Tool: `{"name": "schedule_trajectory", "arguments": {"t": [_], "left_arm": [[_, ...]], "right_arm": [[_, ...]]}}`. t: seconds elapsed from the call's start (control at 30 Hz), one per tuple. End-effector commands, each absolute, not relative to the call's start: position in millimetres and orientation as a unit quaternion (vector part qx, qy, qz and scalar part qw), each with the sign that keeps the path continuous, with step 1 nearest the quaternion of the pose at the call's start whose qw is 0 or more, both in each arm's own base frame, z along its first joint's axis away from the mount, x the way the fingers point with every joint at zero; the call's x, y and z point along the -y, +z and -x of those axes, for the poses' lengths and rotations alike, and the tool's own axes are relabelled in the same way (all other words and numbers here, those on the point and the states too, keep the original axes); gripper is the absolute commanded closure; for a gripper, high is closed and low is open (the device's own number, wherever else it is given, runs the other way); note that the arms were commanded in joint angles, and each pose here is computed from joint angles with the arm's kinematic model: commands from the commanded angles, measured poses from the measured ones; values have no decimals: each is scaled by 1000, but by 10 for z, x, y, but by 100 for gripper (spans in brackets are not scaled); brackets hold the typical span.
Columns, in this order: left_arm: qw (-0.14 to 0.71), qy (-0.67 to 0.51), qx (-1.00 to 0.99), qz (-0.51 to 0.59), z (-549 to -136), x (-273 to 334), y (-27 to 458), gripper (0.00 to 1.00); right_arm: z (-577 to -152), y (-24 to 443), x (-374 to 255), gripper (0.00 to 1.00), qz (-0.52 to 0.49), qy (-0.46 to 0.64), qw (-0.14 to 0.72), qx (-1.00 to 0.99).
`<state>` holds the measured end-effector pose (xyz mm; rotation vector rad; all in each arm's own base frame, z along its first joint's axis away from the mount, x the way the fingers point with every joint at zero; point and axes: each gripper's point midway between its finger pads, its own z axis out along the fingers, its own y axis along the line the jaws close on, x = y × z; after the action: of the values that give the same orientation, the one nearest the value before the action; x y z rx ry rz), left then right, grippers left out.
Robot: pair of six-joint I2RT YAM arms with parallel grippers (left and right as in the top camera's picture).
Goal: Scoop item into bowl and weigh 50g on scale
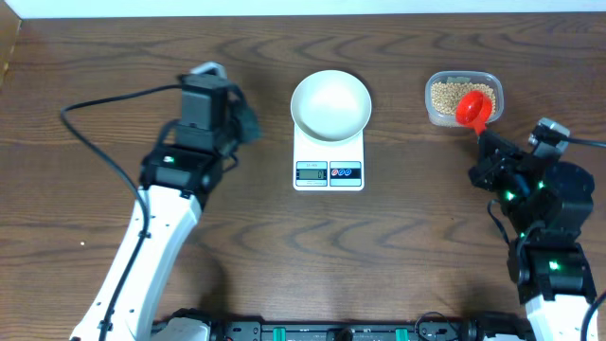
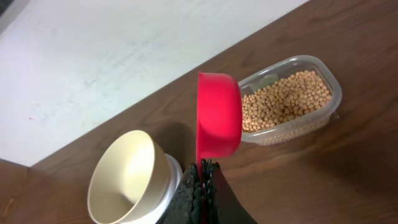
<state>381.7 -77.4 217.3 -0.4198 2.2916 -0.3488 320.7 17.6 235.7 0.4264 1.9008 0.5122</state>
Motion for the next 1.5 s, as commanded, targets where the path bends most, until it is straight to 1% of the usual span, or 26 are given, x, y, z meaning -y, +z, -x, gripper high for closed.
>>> {"name": "schedule_trajectory", "arguments": {"t": [0.0, 0.03, 0.07, 0.17, 0.4, 0.5, 0.67, 0.83, 0.93, 1.13, 1.2, 1.47], "left_arm": [[405, -119, -885, 196, -3933, 444, 2241, 93], [407, -117, -884, 200, -3942, 398, 2247, 93], [409, -111, -886, 191, -3949, 354, 2249, 93], [402, -96, -898, 154, -3912, 367, 2206, 93], [356, -178, -915, -60, -3707, 920, 2091, 93], [328, -200, -913, -136, -3594, 1111, 1952, 93], [271, -186, -909, -258, -3371, 1332, 1624, 93], [244, -174, -877, -376, -3198, 1565, 1443, 93], [247, -172, -866, -400, -3185, 1648, 1436, 92], [253, -145, -873, -391, -3247, 1576, 1431, 92], [260, -152, -878, -373, -3254, 1584, 1493, 93], [303, -151, -860, -381, -3197, 1589, 1808, 92]], "right_arm": [[-3434, 2439, -127, 99, -165, 195, 533, -807], [-3472, 2437, -126, 99, -162, 192, 529, -811], [-3566, 2434, -130, 99, -152, 183, 514, -824], [-3674, 2460, -142, 99, -134, 173, 496, -841], [-3690, 2519, -140, 99, -108, 153, 479, -857], [-3662, 2470, -142, 99, -110, 152, 469, -863], [-3609, 2389, -145, 99, -112, 151, 452, -872], [-3594, 2367, -146, 99, -113, 150, 447, -874], [-3589, 2359, -147, 99, -113, 150, 445, -875], [-3585, 2354, -147, 99, -112, 149, 445, -876], [-3583, 2350, -147, 99, -109, 148, 444, -877], [-3577, 2343, -147, 99, -109, 147, 443, -878]]}}
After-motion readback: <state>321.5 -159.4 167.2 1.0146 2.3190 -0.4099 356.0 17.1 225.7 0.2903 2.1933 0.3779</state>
